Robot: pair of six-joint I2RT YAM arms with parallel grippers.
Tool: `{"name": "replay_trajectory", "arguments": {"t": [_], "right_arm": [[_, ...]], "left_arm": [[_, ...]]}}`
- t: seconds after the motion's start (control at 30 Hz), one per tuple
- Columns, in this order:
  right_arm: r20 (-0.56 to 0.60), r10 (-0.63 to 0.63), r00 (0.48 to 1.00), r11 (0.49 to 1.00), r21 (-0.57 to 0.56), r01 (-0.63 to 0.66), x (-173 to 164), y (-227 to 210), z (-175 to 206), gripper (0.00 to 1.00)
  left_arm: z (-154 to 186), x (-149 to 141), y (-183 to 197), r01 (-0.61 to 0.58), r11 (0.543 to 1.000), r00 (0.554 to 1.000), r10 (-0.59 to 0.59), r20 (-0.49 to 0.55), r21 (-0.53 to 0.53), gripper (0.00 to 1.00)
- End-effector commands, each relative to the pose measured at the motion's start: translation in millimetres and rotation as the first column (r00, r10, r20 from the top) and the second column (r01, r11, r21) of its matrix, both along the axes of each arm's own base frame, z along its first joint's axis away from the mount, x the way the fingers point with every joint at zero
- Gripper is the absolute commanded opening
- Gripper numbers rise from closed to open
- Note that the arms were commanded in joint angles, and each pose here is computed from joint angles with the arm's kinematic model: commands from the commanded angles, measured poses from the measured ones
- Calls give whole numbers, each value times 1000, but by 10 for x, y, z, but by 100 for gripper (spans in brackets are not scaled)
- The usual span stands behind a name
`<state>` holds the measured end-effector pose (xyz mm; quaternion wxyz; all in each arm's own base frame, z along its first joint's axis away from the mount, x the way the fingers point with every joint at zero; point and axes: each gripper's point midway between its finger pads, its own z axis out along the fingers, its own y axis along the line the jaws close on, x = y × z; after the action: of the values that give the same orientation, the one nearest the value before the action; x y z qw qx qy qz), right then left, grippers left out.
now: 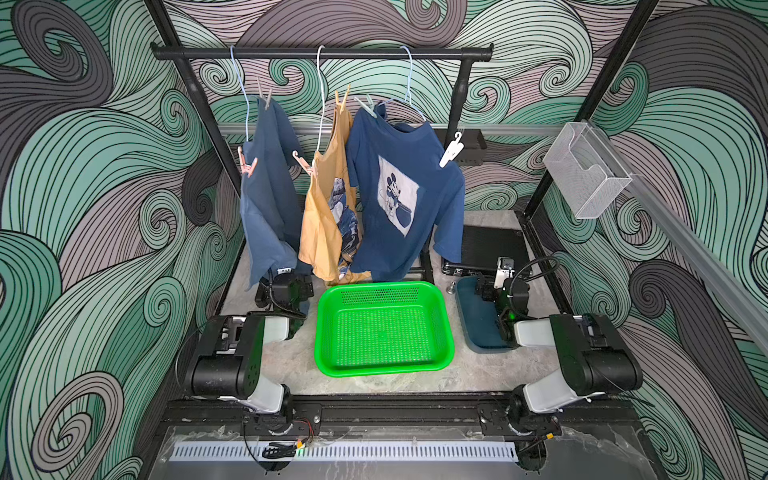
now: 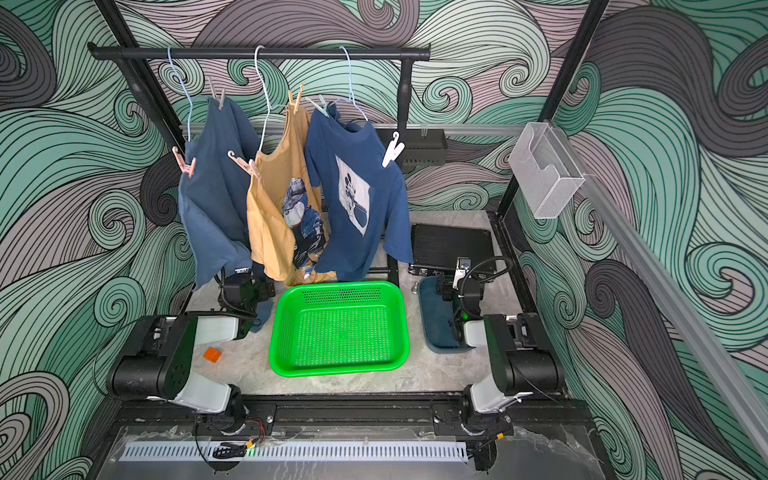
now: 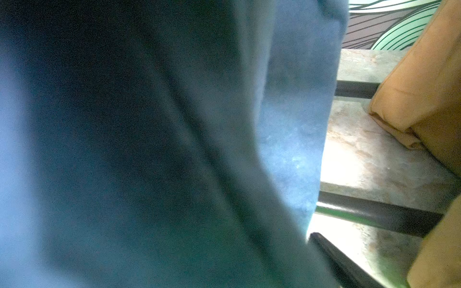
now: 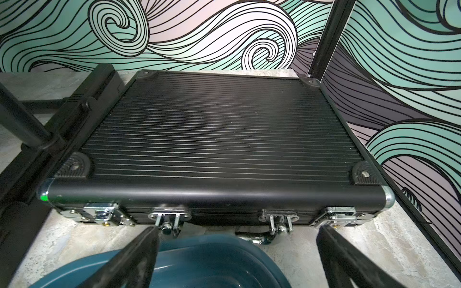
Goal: Remove the clothespins securing t-shirts to the hanger
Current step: Pick up the hanger from the clothes rail.
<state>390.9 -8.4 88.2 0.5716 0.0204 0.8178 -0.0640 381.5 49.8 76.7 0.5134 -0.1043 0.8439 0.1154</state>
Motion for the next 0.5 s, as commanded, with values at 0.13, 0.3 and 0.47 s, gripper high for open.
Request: {"name": "replay_trajectory", "arguments": {"t": [0.13,0.3,0.47], "right_arm": [[31,-2,1000,1000,-6,2,52,10,82,99],[31,-4,1000,1000,-6,4,52,3,82,99],[28,7,1000,1000,5,-7,59,9,81,99]], "left_arm": [[133,99,50,-28,1000,998,29,54,-7,99],[131,99,49,-28,1000,998,28,53,-7,99],[132,94,50,-28,1000,998,29,55,-7,99]]}}
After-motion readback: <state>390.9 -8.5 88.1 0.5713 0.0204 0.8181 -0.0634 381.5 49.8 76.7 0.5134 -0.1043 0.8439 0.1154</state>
